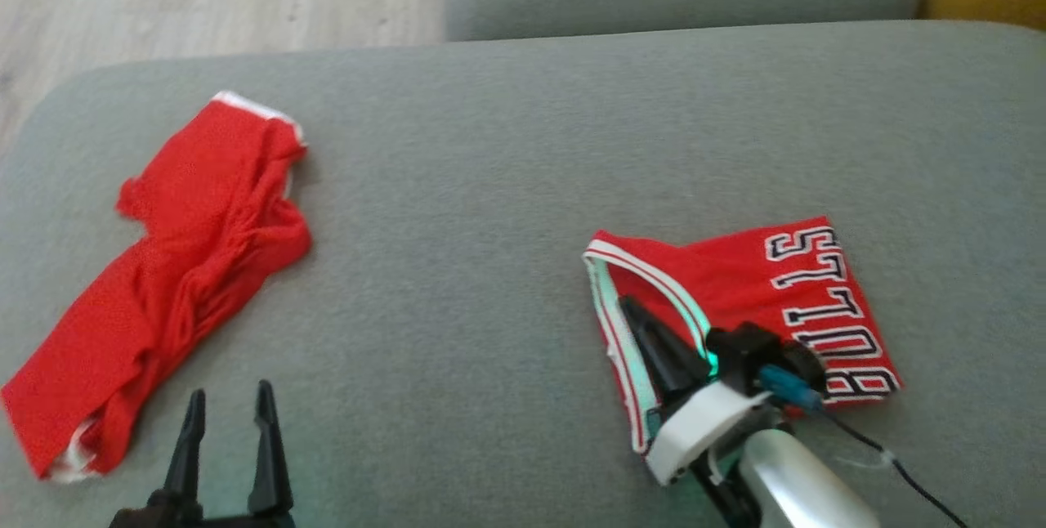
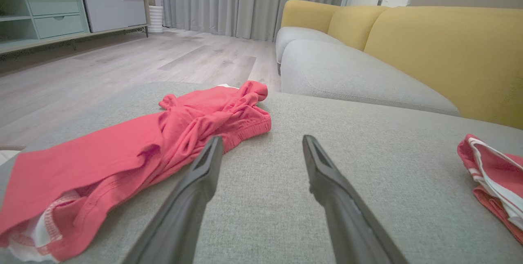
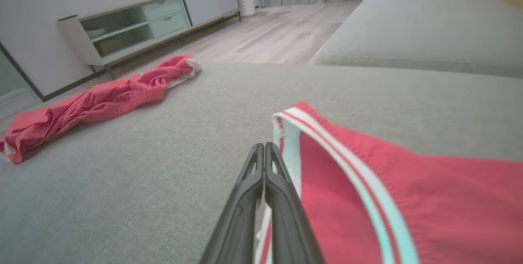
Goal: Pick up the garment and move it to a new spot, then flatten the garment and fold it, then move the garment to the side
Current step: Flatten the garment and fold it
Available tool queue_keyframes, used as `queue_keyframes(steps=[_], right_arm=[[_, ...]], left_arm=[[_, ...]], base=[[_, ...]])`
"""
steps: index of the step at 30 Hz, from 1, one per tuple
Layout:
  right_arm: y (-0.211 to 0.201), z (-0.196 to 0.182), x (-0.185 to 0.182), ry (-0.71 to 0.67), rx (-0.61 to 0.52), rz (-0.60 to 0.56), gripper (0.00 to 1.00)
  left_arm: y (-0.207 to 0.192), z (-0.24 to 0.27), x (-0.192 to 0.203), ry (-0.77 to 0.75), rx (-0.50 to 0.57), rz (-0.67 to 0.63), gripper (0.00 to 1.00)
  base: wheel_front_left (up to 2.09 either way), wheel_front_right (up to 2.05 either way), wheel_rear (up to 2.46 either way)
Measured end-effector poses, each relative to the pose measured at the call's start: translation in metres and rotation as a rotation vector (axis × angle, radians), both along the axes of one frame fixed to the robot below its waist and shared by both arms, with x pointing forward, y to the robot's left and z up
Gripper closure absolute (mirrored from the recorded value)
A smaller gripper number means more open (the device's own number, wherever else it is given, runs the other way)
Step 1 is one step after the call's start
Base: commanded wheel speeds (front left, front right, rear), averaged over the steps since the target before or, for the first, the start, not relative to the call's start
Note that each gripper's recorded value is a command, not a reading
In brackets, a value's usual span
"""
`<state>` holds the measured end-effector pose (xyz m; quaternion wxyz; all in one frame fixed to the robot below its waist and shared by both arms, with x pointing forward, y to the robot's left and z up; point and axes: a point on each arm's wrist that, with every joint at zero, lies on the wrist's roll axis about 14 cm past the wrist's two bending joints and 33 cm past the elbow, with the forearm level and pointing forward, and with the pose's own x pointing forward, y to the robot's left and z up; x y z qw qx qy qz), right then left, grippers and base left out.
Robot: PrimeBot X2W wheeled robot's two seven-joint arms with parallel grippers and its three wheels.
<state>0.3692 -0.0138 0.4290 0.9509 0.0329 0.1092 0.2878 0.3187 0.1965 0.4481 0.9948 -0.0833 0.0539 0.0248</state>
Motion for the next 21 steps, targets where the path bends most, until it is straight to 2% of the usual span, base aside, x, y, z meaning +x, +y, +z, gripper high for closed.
queue_keyframes(steps=[3,4,5,6,7,8,13,17,21], right_arm=[[-0.027,0.014,0.004,-0.062,-0.005,-0.088,0.98],[-0.038,0.02,0.007,-0.088,-0.012,-0.124,0.76],[-0.049,0.026,0.009,-0.115,-0.021,-0.158,0.59],[-0.061,0.033,0.01,-0.144,-0.029,-0.192,0.35],[-0.061,0.033,0.01,-0.144,-0.029,-0.192,0.07],[-0.071,0.039,0.011,-0.167,-0.028,-0.226,0.0],[-0.119,0.045,-0.004,-0.185,-0.021,-0.38,0.0],[-0.144,0.032,-0.021,-0.152,-0.052,-0.446,0.0],[-0.149,0.023,-0.034,-0.123,-0.06,-0.463,0.0]], left_arm=[[-0.006,0.0,0.003,0.001,-0.002,-0.024,0.0],[-0.009,0.0,0.005,-0.002,-0.003,-0.034,0.0],[-0.012,0.001,0.007,-0.006,-0.004,-0.045,0.0],[-0.015,0.002,0.008,-0.009,-0.004,-0.054,0.0],[-0.015,0.002,0.008,-0.009,-0.004,-0.054,0.0],[-0.017,0.003,0.01,-0.012,-0.005,-0.063,0.0],[-0.026,0.002,0.01,-0.01,-0.011,-0.097,0.0],[-0.031,-0.006,0.004,0.014,-0.015,-0.115,0.0],[-0.028,-0.015,-0.005,0.044,-0.016,-0.11,0.0]], base=[[0.0,0.0,0.0],[0.0,0.0,0.0],[0.0,0.0,0.0],[0.0,0.0,0.0],[0.0,0.0,0.0],[0.0,0.0,0.0],[0.0,0.0,0.0],[0.0,0.0,0.0],[0.0,0.0,0.0]])
